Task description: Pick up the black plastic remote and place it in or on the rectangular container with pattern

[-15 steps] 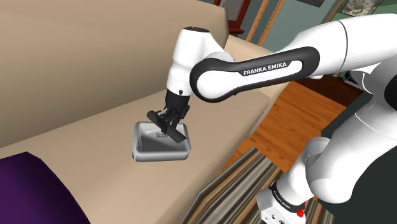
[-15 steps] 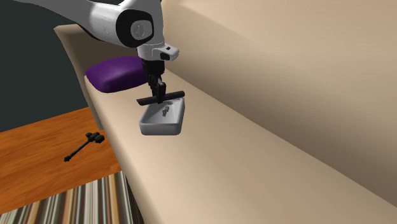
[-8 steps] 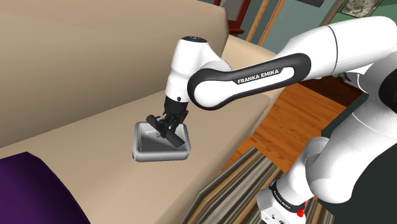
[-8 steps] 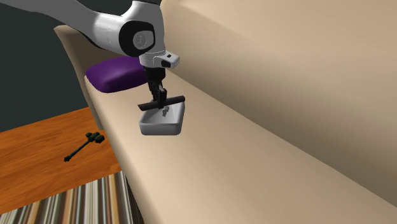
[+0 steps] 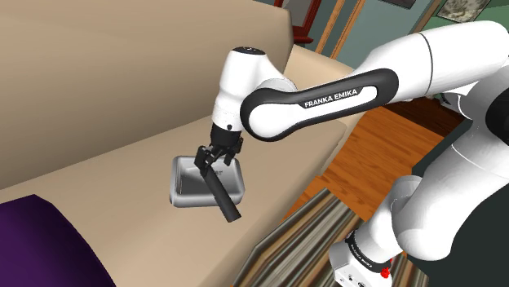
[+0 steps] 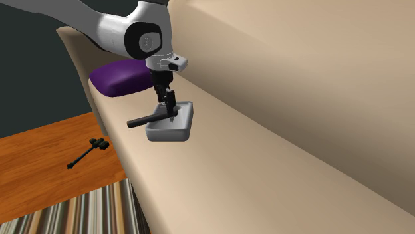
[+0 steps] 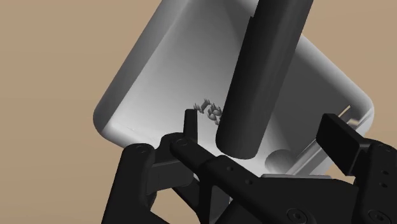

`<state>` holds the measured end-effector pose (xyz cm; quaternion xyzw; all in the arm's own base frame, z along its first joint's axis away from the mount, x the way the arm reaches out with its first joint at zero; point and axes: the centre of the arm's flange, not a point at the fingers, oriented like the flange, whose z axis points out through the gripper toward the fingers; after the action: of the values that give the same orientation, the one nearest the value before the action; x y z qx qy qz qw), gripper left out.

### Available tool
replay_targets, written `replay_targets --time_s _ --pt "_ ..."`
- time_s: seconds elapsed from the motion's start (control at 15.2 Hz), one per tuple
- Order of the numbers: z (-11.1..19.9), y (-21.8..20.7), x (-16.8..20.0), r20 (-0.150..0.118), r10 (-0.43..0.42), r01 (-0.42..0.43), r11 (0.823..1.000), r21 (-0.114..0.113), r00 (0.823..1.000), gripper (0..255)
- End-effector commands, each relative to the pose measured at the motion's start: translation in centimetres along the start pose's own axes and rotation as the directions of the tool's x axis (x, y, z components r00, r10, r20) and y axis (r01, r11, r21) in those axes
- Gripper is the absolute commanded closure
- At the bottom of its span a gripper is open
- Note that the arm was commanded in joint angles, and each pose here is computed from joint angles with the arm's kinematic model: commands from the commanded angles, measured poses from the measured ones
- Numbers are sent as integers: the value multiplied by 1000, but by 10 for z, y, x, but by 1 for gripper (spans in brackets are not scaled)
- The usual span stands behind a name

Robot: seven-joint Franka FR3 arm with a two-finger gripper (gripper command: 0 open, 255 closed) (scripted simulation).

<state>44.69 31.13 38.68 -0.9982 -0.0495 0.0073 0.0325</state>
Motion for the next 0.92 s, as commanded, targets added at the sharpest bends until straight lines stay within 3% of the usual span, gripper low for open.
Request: replay_targets --time_s 0.0,0.07,0.33,0.86 --pt "0 0 0 0 0 0 1000 0 1000 0" --pt "0 0 0 0 0 0 1000 0 1000 0" --pt "-50 0 0 0 0 0 1000 0 1000 0" --pt "-50 0 0 0 0 0 1000 0 1000 0"
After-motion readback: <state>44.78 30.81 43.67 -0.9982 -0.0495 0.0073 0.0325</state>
